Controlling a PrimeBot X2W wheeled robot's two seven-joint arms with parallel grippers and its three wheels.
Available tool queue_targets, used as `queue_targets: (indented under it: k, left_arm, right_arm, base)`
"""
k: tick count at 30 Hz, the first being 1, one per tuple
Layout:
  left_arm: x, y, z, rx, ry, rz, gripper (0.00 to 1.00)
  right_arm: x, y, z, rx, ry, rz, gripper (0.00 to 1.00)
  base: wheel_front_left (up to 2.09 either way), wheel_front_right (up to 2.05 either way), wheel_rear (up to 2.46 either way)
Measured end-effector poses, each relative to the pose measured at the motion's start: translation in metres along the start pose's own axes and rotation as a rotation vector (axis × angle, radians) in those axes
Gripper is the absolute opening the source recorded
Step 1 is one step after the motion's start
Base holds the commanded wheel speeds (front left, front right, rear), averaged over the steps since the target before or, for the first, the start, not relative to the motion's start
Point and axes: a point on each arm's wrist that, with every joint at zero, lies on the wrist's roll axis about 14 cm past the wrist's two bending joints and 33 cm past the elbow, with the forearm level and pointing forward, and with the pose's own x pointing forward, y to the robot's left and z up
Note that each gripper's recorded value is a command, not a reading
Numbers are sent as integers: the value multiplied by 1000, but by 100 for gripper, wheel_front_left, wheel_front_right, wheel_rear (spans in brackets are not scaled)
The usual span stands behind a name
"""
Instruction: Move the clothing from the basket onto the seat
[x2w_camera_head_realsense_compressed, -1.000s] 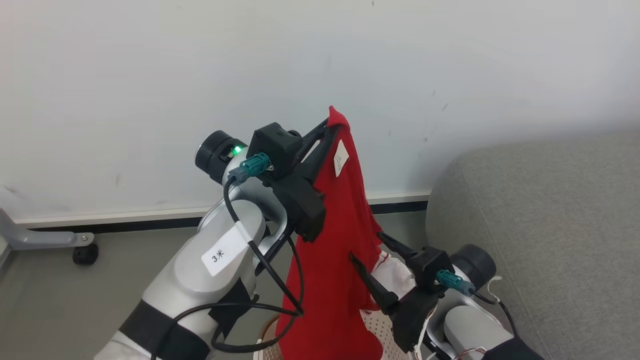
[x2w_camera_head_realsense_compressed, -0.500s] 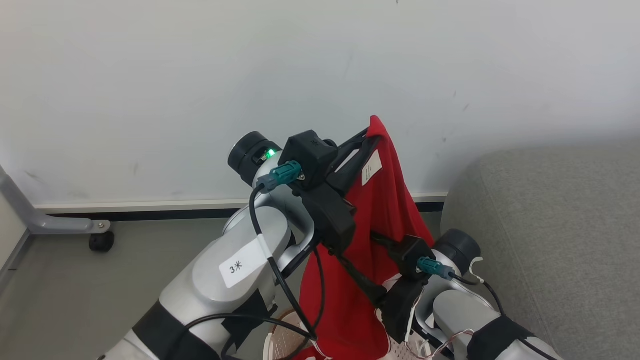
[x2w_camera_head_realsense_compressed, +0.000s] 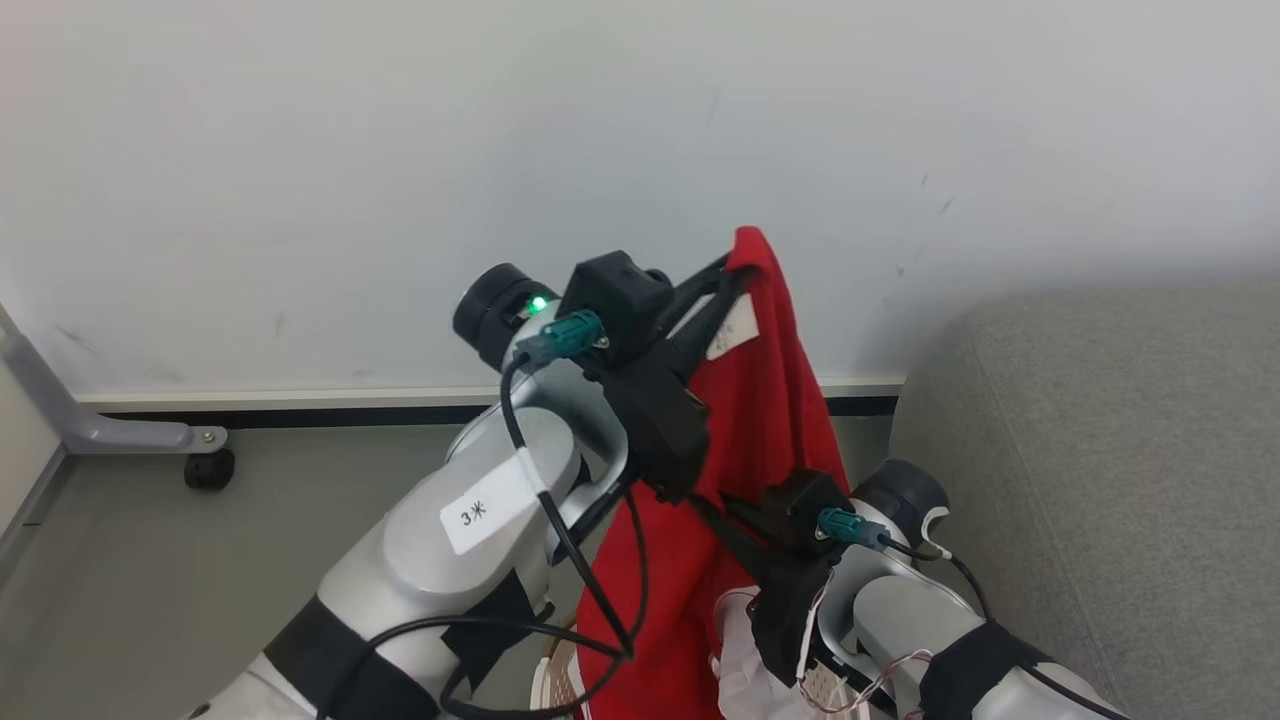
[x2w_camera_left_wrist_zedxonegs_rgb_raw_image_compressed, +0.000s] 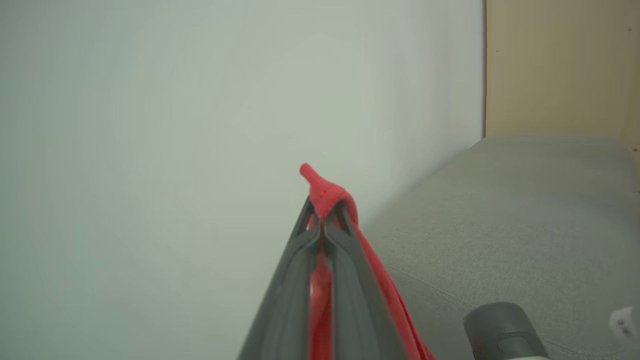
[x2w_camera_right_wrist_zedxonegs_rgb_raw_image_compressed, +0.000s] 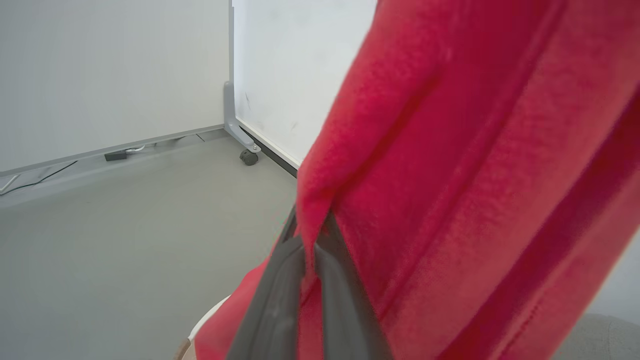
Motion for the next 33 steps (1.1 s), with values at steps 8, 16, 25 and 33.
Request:
queue_targets:
  k: [8, 16, 25, 33]
  left_arm:
    - [-4, 23, -21, -59, 41, 102, 91]
    - [-12, 37, -40, -90, 60, 169, 100]
    - [-20, 24, -67, -139, 91, 176, 100]
    - [-32, -17, -100, -188, 156, 108, 100]
  right_arm:
    - [-5, -6, 15, 50, -53, -20, 0]
    - [-33, -52, 15, 92, -73, -143, 0]
    - [-77, -98, 8, 107, -80, -285, 0]
    - [-128, -120, -11, 154, -77, -415, 0]
  base:
    - [0, 0, 0]
    - [0, 0, 0]
    - [0, 0, 0]
    - [0, 0, 0]
